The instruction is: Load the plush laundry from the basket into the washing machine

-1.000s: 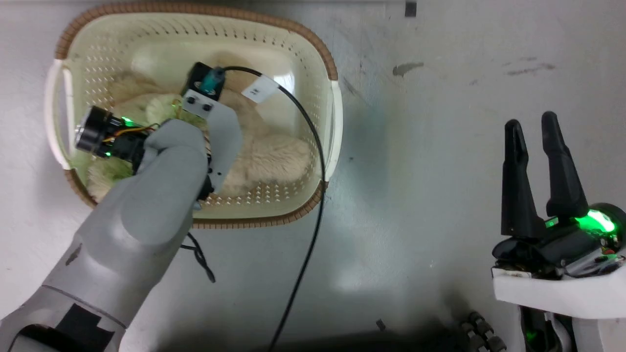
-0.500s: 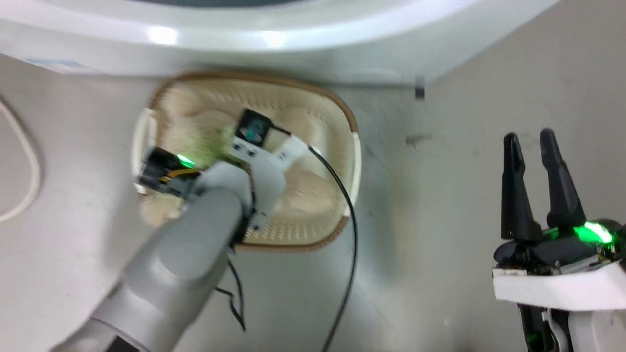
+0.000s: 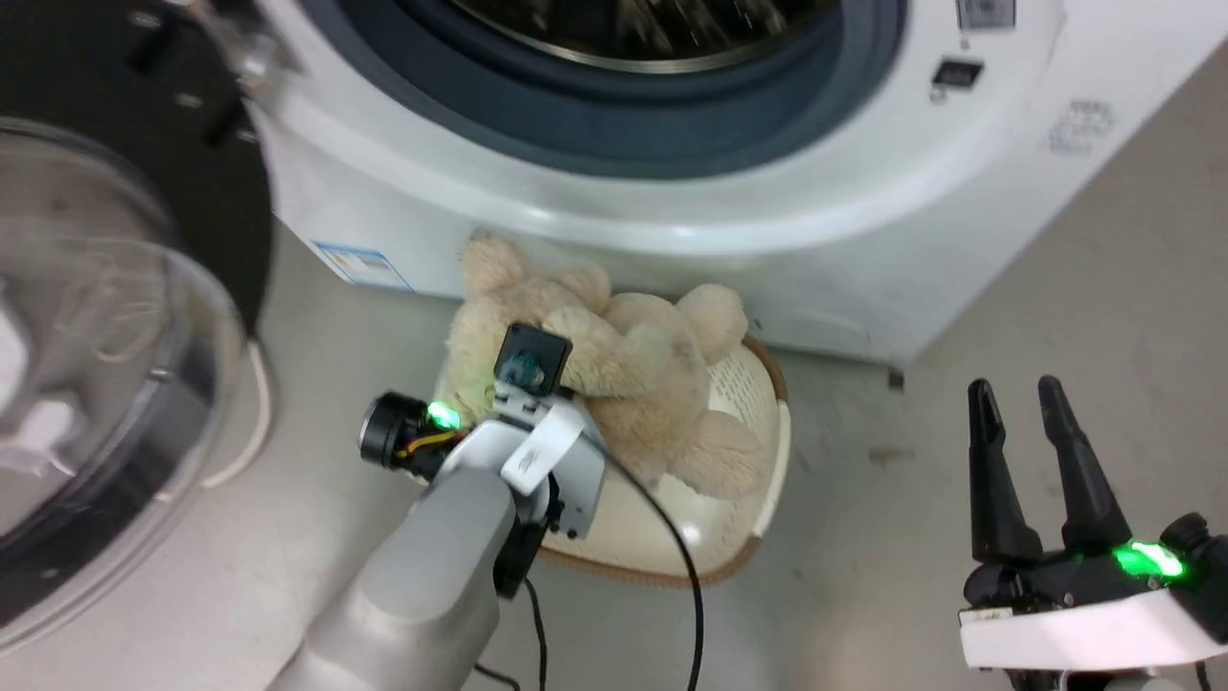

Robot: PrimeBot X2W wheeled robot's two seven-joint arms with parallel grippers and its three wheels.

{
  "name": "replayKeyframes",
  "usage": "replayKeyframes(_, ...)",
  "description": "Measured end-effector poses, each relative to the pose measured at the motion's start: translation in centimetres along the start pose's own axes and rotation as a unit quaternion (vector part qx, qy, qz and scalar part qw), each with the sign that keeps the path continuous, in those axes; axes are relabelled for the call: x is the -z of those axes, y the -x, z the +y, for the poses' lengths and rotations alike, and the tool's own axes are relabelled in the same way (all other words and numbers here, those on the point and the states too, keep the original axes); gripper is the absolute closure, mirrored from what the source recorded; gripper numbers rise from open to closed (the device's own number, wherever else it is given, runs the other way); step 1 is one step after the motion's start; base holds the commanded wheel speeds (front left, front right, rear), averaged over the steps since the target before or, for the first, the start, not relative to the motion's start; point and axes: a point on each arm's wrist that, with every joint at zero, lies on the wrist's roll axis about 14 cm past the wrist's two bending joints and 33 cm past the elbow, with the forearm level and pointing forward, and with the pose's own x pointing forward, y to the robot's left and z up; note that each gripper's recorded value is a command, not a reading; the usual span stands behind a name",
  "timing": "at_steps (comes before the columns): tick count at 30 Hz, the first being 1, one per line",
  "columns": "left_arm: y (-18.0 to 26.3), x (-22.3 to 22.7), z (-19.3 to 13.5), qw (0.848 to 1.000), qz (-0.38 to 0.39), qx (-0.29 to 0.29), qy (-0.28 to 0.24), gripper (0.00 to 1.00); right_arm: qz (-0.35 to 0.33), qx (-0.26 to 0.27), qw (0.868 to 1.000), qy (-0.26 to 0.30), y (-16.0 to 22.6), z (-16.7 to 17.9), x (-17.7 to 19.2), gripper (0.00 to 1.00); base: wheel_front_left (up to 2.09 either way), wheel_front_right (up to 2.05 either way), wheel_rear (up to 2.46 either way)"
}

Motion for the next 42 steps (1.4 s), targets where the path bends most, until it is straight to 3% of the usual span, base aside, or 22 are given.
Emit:
replayKeyframes(7,4.5,-3.4,1.5,0.991,-0.122,-0.024,0.058,1.00,-0.019,-0.031,0.999,0.000,1.2,2.6,-1.9,0.00,0.00,0.00,0.00)
replayKeyframes(12,7.6,-6.8,2.0,0.970,-0.225,-0.032,0.089,1.00,-0.031,-0.045,0.998,0.004,2.4,3.9,-3.2,0.00,0.00,0.00,0.00)
replayKeyframes(23,10.1,-12.6,2.3,0.930,-0.335,-0.035,0.145,1.00,-0.040,-0.031,0.999,0.012,3.6,3.2,-4.1,0.00,0.00,0.00,0.00)
replayKeyframes(27,10.0,-13.9,3.0,0.920,-0.358,-0.043,0.154,1.00,-0.032,-0.022,0.999,0.021,3.5,2.5,-3.9,0.00,0.00,0.00,0.00)
replayKeyframes(42,4.7,-18.8,4.7,0.906,-0.391,-0.040,0.158,1.00,-0.002,0.026,0.999,0.034,2.3,-1.4,-1.9,0.00,0.00,0.00,0.00)
